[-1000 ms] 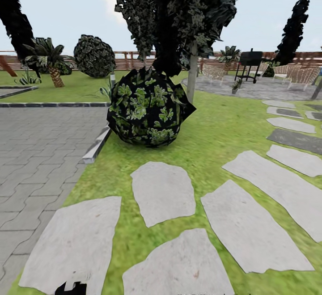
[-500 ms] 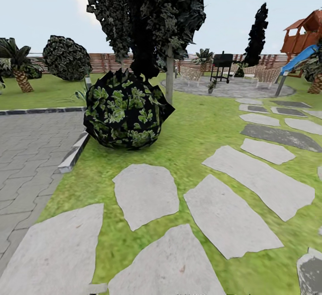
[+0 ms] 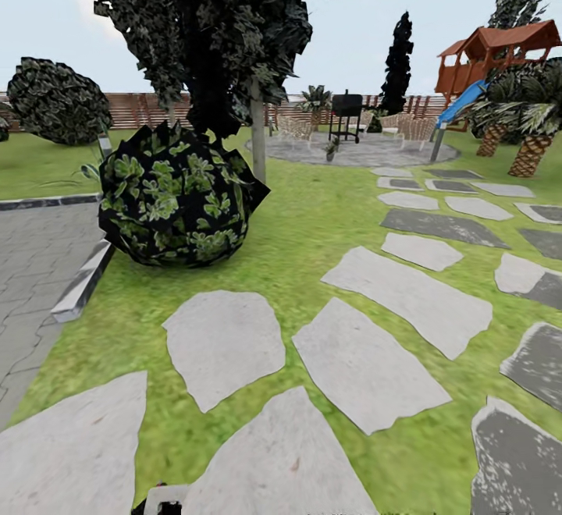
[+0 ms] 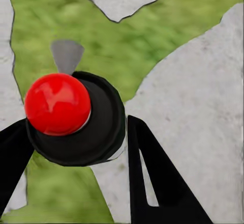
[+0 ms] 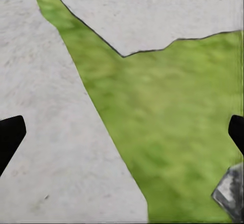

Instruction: Pick up the pesticide atomizer in the garden and spray insectifuge to fully cover both potted plants in the garden.

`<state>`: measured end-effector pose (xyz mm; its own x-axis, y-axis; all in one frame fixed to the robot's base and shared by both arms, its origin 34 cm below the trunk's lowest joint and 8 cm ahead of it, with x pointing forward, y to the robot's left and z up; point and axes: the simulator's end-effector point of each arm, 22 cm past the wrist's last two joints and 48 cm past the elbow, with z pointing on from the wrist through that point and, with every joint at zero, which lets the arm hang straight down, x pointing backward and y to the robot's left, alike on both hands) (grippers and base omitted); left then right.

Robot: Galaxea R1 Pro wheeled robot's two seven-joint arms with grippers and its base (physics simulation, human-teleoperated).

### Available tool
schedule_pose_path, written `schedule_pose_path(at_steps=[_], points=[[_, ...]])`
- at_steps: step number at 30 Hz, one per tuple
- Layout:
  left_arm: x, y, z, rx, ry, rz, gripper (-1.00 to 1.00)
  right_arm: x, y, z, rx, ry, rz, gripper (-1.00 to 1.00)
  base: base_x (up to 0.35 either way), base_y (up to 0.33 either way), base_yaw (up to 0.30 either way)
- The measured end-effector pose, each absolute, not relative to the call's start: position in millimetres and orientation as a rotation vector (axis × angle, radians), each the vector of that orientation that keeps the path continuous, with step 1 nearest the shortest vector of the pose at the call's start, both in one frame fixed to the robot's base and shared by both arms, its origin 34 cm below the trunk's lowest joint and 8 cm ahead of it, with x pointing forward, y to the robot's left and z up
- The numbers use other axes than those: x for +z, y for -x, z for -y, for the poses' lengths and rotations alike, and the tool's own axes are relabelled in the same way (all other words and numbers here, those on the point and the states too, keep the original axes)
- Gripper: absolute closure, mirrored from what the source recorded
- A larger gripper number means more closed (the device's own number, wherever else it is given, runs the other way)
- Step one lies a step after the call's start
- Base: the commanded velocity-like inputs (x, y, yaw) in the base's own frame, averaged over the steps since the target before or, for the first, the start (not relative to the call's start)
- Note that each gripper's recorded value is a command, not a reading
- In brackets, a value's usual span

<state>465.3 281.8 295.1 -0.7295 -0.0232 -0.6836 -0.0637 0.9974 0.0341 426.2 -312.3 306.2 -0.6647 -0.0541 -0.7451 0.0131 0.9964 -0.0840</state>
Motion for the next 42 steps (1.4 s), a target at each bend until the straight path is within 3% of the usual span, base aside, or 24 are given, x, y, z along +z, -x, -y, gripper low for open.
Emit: schedule_pose_path(at_steps=[9, 20, 34, 42], points=[[297.7, -464.8, -287.6, 0.081, 0.061, -2.375, 1.00, 306.1, -426.2, 311.4, -0.102, 0.028, -2.296, -1.00, 0.015, 0.000, -0.299], [294.9, -457.3, -287.2, 0.081, 0.056, -2.385, 1.00, 306.3, -426.2, 311.3, -0.102, 0.028, -2.295, -1.00, 0.332, 0.000, -0.291], [294.8, -456.9, -288.5, 0.083, 0.056, -2.386, 1.00, 305.8, -425.7, 308.5, -0.096, 0.028, -2.297, -1.00, 0.334, -0.059, -0.022], [294.7, -456.7, -288.3, 0.082, 0.055, -2.386, 1.00, 305.8, -425.6, 308.8, -0.096, 0.027, -2.297, -1.00, 0.336, -0.006, -0.228]])
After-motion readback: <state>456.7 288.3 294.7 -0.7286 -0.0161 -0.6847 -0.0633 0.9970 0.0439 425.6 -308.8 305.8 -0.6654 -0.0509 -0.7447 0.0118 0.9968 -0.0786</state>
